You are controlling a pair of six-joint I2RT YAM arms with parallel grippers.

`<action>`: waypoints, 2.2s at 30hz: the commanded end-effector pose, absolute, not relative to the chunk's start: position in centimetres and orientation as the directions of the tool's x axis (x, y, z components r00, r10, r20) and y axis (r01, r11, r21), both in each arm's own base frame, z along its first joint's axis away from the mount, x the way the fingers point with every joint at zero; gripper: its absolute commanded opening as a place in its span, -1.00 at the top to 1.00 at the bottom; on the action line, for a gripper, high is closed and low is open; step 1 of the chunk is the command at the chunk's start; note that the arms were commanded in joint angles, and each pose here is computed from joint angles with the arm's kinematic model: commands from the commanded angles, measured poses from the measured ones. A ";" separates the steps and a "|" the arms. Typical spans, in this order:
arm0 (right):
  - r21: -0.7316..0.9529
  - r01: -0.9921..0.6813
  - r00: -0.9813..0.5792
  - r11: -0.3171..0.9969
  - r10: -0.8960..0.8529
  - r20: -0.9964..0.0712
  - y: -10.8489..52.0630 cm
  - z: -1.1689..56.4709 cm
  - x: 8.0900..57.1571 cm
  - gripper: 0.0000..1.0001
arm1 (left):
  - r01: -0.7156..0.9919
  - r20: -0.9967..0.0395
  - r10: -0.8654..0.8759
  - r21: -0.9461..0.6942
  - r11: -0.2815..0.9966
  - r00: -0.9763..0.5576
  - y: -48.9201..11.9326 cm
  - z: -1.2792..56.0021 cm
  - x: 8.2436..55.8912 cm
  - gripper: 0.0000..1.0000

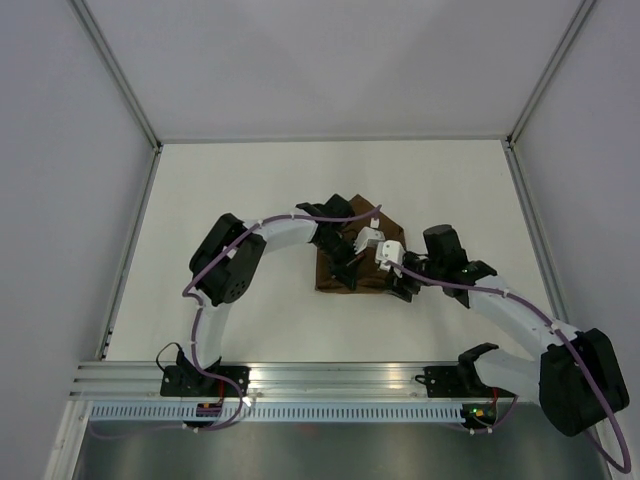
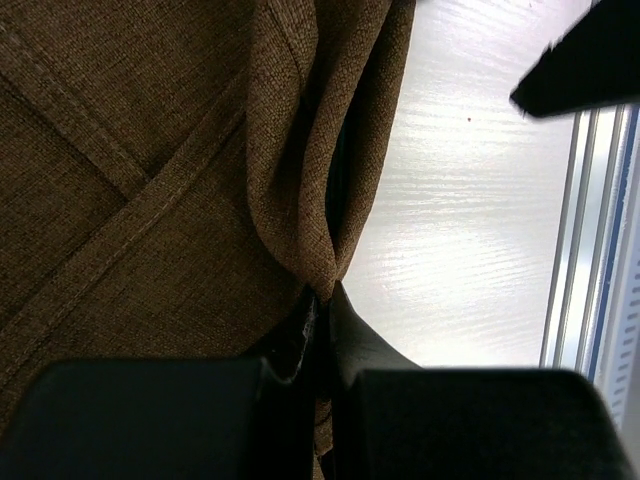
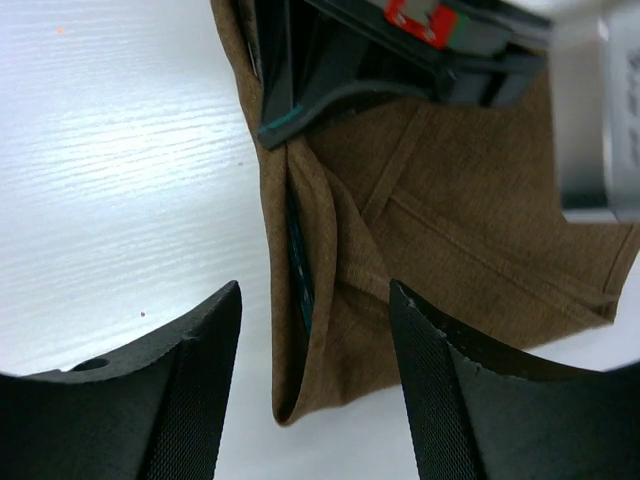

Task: Fold the napkin, place the utensils inside, and roll it up
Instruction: Roll the napkin at the center of the board.

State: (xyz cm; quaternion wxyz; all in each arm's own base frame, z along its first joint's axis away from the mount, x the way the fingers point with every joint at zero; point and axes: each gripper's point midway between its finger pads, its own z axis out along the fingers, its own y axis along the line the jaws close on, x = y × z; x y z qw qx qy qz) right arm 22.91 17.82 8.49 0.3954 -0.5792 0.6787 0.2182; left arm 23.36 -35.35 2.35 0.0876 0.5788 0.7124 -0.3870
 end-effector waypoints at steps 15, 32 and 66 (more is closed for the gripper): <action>-0.330 -0.941 0.193 0.070 -0.691 -0.697 23.1 5.4 23.3 -0.41 | 0.842 -0.446 0.808 -0.528 0.111 -0.386 -33.7 -0.4 22.5 0.95; -0.273 -0.961 0.142 0.051 -0.756 -0.639 23.0 3.4 23.9 0.38 | 0.844 -0.444 0.804 -0.520 0.128 -0.396 -33.8 -0.4 23.3 0.95; 0.293 -0.955 -0.225 0.054 -0.776 -0.590 20.6 1.1 22.5 0.93 | 0.736 -0.790 0.201 -0.400 0.546 -0.579 -31.4 11.6 35.5 0.26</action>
